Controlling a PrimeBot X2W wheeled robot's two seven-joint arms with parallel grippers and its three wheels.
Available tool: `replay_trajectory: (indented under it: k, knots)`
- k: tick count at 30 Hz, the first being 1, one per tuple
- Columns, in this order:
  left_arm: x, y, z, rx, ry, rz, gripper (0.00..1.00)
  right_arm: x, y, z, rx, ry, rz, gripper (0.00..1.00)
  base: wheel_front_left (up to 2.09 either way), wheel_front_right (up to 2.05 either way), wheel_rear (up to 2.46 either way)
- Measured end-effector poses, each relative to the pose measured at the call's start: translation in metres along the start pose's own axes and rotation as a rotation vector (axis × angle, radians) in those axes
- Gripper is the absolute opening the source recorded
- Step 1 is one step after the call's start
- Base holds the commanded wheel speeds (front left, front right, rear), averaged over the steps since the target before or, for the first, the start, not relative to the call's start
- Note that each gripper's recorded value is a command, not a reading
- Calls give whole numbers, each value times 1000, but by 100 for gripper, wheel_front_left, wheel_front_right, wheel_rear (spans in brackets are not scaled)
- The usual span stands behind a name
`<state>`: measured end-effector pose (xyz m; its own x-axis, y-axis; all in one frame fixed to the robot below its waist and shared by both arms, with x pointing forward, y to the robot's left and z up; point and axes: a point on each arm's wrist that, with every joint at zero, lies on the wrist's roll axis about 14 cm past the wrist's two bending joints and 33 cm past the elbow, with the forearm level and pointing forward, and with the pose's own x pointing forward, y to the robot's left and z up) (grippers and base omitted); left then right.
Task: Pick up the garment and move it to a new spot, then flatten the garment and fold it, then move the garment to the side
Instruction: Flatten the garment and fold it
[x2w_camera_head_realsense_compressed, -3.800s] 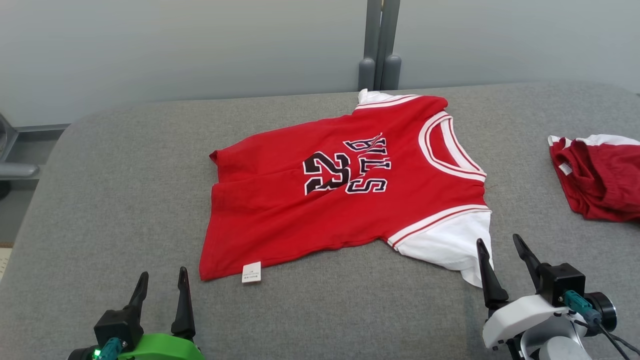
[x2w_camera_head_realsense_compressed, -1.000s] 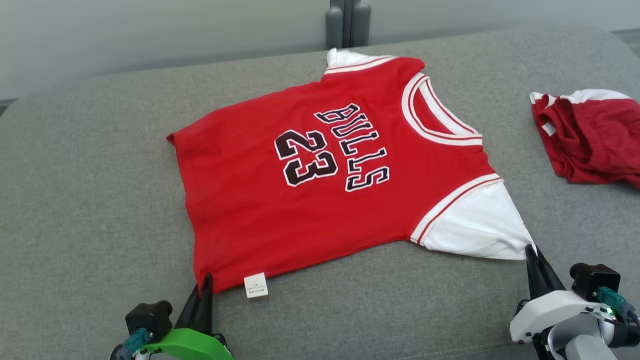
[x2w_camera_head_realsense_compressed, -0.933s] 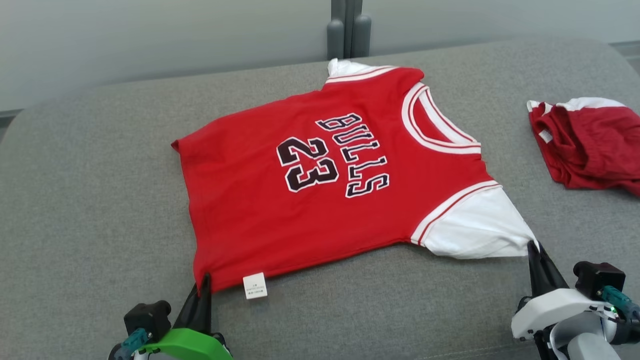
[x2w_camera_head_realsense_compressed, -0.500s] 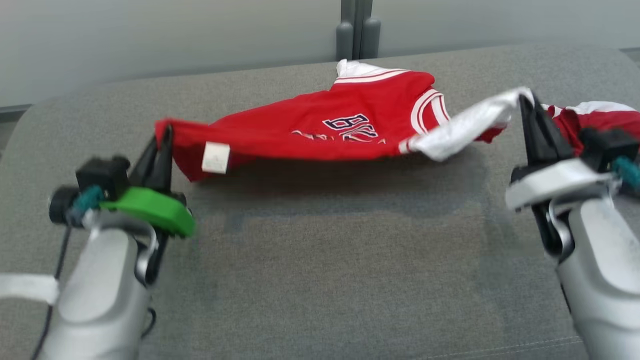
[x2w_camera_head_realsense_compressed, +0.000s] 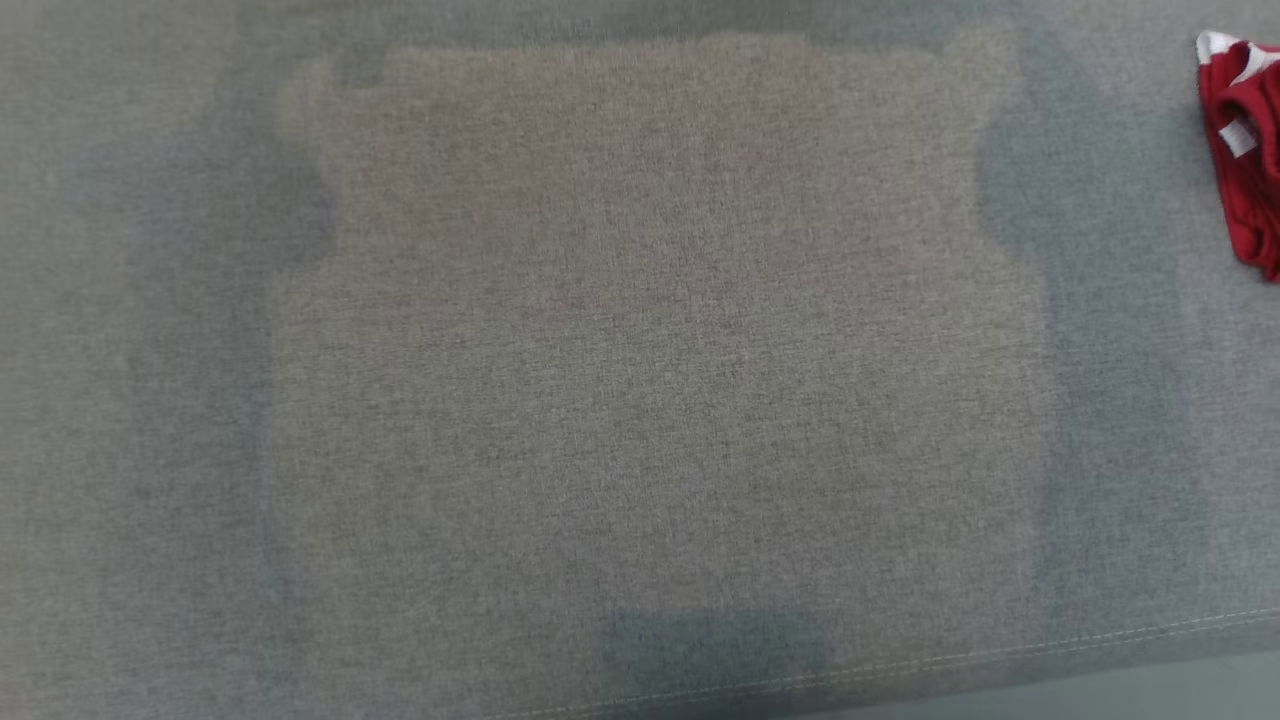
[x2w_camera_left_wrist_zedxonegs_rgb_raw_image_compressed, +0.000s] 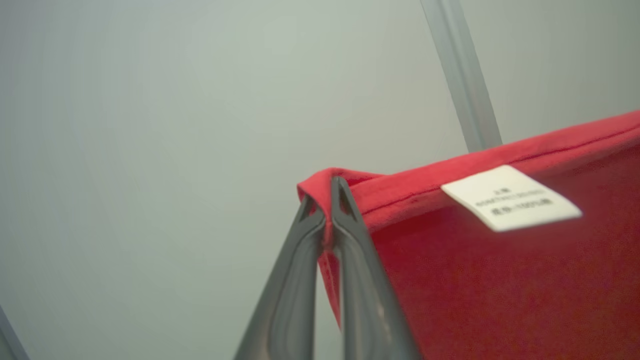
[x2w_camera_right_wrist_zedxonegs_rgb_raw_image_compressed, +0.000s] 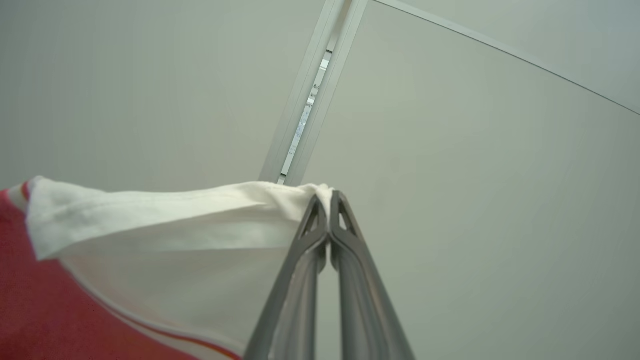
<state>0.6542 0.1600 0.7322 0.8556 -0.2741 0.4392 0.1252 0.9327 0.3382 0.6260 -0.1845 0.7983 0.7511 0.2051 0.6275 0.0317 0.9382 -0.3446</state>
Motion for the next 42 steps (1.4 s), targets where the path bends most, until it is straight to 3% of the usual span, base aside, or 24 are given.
replay_trajectory:
  k: [9, 16, 22, 28, 33, 42]
  knots:
    - [29, -33, -21, 18, -63, -46, 0, 20, -12, -17, -139, -27, -41, 0, 0, 0, 0]
    - [11, -58, -98, -57, 40, -76, 0, -9, 5, -97, -73, 107, -26, 0, 0, 0, 0]
    - [-46, -89, -199, -207, 261, -65, 0, -75, 42, -185, 45, 311, 38, 0, 0, 0, 0]
    - [-129, -123, -249, -381, 468, -22, 0, -146, 50, -211, 176, 457, 42, 0, 0, 0, 0]
    - [-201, -132, -258, -521, 610, 95, 0, -218, 58, -213, 280, 597, 30, 0, 0, 0, 0]
    - [-301, -143, -226, -610, 757, 181, 0, -370, 86, -191, 450, 923, 8, 0, 0, 0, 0]
